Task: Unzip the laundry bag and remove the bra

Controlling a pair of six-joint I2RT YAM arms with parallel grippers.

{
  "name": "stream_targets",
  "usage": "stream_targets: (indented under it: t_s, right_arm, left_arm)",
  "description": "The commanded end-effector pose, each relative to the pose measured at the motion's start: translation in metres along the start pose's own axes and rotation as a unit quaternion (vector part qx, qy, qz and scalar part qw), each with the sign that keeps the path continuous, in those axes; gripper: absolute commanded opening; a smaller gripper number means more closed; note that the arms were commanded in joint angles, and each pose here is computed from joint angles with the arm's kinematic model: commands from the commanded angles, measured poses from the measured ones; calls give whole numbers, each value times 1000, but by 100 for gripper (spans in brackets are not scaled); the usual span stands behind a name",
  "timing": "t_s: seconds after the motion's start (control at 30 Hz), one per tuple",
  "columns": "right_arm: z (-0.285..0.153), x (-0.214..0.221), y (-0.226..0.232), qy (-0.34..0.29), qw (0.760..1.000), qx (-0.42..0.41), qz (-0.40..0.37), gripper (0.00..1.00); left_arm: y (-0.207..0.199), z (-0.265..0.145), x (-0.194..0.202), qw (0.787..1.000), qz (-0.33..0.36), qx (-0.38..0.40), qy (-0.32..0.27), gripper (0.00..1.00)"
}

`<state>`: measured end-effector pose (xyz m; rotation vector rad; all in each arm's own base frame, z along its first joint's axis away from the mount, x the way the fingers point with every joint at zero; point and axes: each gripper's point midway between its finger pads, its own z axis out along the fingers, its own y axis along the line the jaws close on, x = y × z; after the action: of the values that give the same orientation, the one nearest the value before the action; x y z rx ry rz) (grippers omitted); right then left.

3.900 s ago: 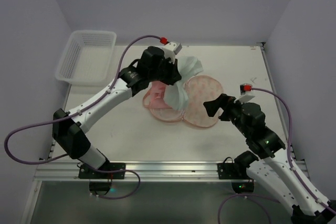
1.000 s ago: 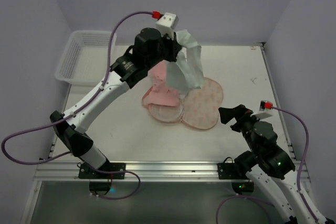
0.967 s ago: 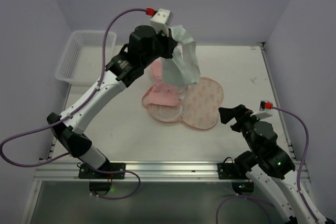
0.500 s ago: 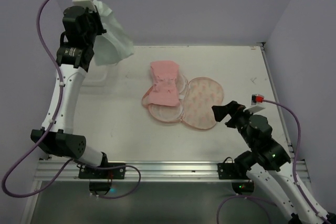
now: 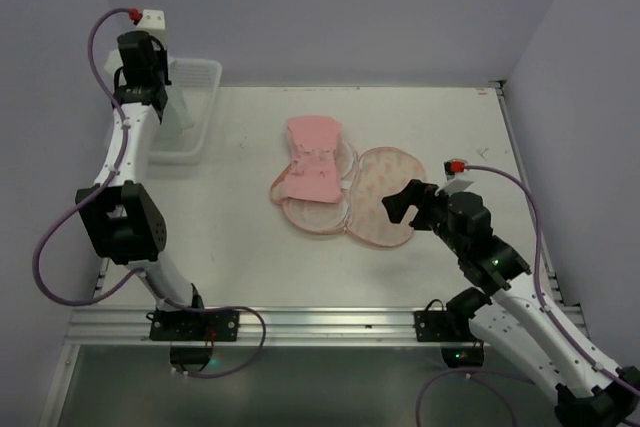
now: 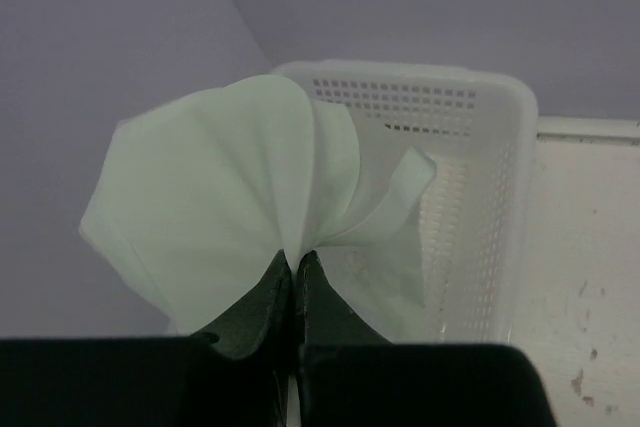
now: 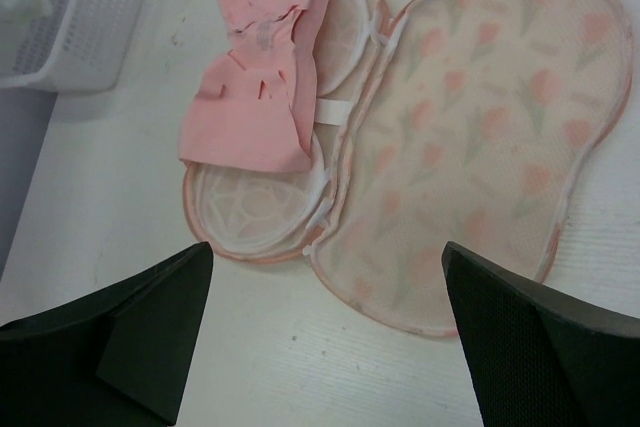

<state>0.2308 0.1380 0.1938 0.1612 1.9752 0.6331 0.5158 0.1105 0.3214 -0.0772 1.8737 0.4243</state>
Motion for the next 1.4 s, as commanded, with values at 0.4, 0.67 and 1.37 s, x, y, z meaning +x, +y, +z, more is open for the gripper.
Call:
stream_targets:
  t_s: [0.4, 0.67, 1.37]
  right_arm:
    - [10, -29, 27, -2, 1000, -23, -9, 99]
    - [13, -33, 25, -7, 1000, -11, -12, 99]
    - [-8, -23, 3, -44, 999, -1, 12, 99]
  left_arm:
    - [-38, 161, 102, 999, 24, -20, 30, 11]
    - [-76, 125, 72, 998, -58, 18, 34, 97]
    - [-388, -86, 70, 982, 4, 181, 62, 100]
